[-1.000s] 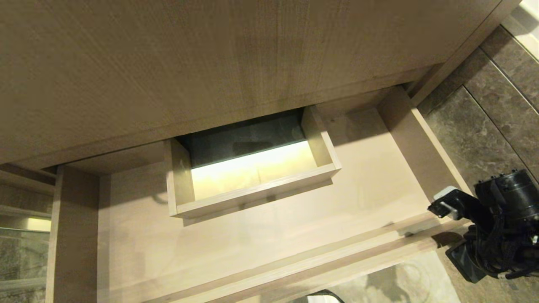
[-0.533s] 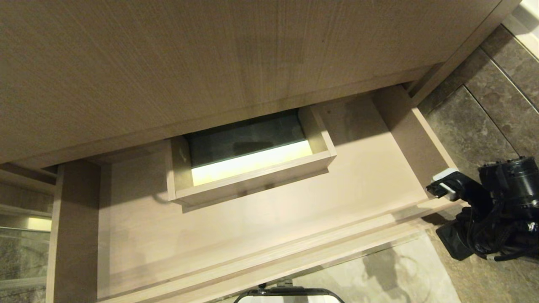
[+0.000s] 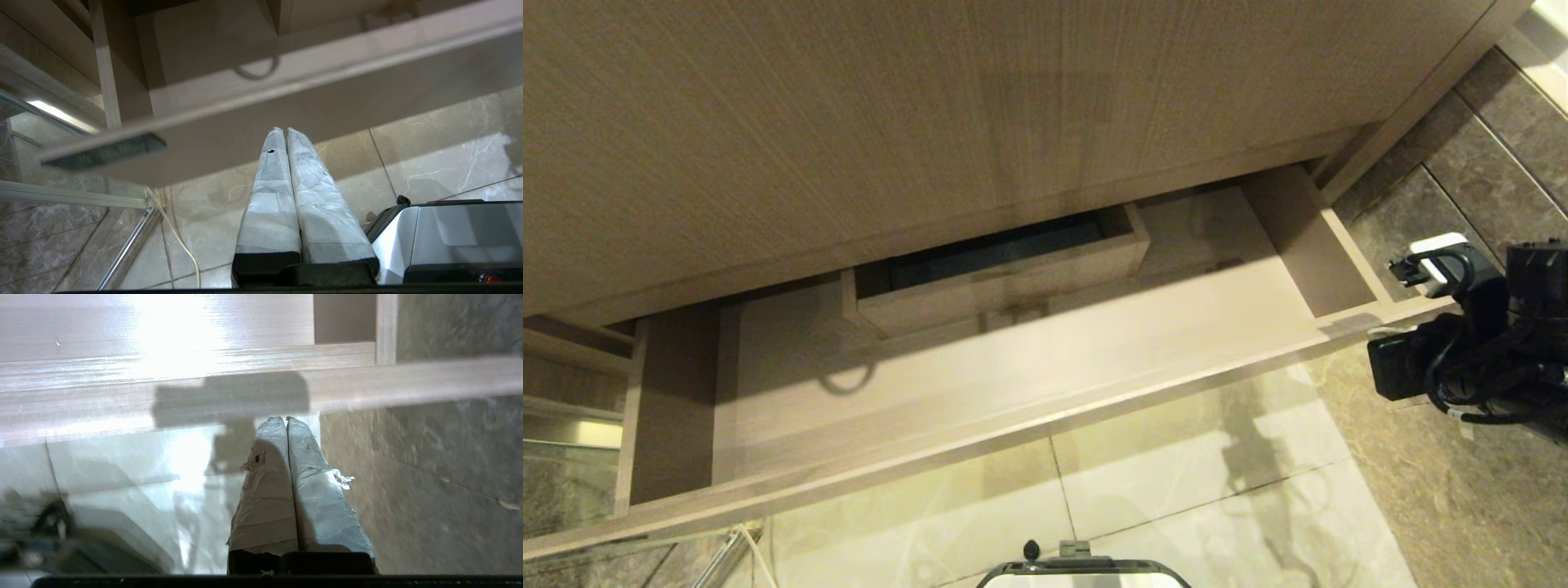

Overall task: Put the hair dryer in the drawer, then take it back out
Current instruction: Close the drawer

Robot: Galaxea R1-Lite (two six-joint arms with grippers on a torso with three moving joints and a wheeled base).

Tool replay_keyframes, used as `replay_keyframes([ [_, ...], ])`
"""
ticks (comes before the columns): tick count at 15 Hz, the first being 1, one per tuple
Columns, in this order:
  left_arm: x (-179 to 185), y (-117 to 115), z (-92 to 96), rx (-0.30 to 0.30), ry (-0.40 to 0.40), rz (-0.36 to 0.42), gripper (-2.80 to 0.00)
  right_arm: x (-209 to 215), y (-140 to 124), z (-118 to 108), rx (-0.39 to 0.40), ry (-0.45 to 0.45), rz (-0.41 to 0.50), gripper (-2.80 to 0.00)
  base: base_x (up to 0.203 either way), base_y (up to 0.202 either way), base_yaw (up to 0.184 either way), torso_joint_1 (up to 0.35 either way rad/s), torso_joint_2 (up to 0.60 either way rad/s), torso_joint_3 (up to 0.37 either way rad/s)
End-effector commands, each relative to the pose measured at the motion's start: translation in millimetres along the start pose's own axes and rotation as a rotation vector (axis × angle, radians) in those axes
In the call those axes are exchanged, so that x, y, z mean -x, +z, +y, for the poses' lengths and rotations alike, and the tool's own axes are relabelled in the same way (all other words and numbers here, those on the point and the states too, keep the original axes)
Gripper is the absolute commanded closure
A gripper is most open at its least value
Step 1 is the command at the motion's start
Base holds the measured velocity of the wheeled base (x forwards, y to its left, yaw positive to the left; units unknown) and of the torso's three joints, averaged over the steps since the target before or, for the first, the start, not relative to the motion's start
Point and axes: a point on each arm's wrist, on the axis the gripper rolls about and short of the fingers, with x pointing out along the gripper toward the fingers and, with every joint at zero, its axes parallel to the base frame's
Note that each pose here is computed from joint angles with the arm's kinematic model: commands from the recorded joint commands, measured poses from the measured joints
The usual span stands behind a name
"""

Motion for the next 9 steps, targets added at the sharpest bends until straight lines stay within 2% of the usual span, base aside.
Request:
replay_keyframes([
  [1,0,0,0.0,0.0,0.0,0.002,0.0,-1,0,-2,-0.009,-0.008,0.005,0.0,0.0,0.0,0.0,0.0,0.0,0.0],
  [9,0,0,0.0,0.001,0.0,0.001,0.0,-15,1,1,-0.014,-0.012,0.02,0.0,0.0,0.0,0.0,0.0,0.0,0.0],
])
